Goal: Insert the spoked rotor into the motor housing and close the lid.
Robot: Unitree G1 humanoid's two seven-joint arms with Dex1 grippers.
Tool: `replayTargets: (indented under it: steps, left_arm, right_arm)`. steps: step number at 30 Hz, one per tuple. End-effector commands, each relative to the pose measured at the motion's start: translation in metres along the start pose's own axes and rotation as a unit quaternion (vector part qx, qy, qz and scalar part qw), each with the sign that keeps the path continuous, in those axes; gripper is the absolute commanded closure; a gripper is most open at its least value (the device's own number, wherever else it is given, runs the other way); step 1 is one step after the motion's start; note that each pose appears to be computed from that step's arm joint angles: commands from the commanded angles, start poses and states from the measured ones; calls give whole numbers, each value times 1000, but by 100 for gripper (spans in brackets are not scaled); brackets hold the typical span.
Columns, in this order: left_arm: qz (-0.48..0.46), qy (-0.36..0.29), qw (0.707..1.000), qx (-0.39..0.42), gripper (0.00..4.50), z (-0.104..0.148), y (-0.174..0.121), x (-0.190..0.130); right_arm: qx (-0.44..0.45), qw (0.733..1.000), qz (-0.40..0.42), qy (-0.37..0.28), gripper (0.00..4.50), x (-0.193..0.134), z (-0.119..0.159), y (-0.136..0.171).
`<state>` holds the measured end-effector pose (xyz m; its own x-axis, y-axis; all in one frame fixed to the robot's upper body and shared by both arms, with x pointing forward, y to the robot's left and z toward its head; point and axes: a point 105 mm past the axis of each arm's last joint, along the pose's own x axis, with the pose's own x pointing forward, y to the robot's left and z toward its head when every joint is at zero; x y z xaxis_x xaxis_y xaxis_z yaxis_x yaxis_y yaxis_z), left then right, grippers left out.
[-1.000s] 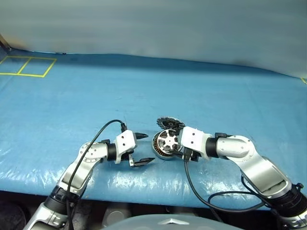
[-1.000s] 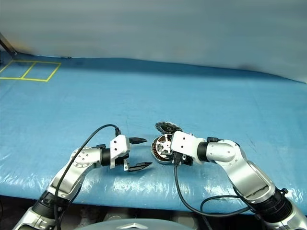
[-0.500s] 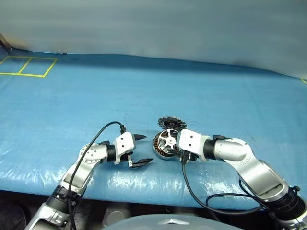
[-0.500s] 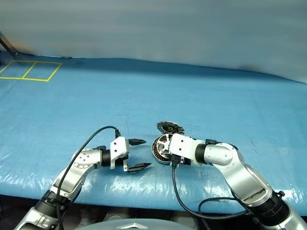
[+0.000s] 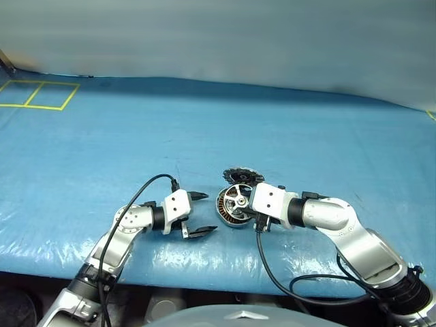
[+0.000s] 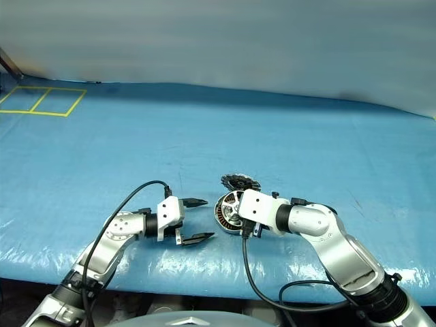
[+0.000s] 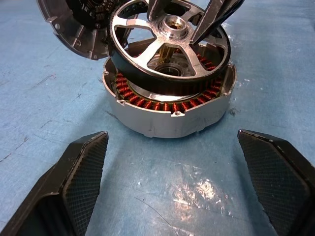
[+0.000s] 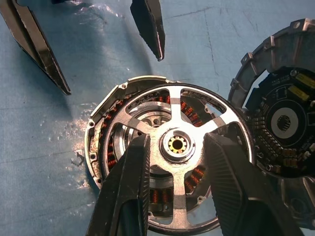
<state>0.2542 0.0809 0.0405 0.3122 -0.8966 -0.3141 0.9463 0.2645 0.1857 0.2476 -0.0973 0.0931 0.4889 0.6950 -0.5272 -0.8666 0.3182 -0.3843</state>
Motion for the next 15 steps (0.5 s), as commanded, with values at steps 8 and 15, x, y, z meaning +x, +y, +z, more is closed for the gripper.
replayTargets:
  steps: [8,15]
  left_arm:
    - [9,-9,1000,11,0,-1,5,0]
    - [4,-9,1000,13,0,6,2,2]
  right_arm:
    - [103,987,-27,-119,320,-19,29,-11]
    - [159,976,-39,-146,320,-21,27,-5]
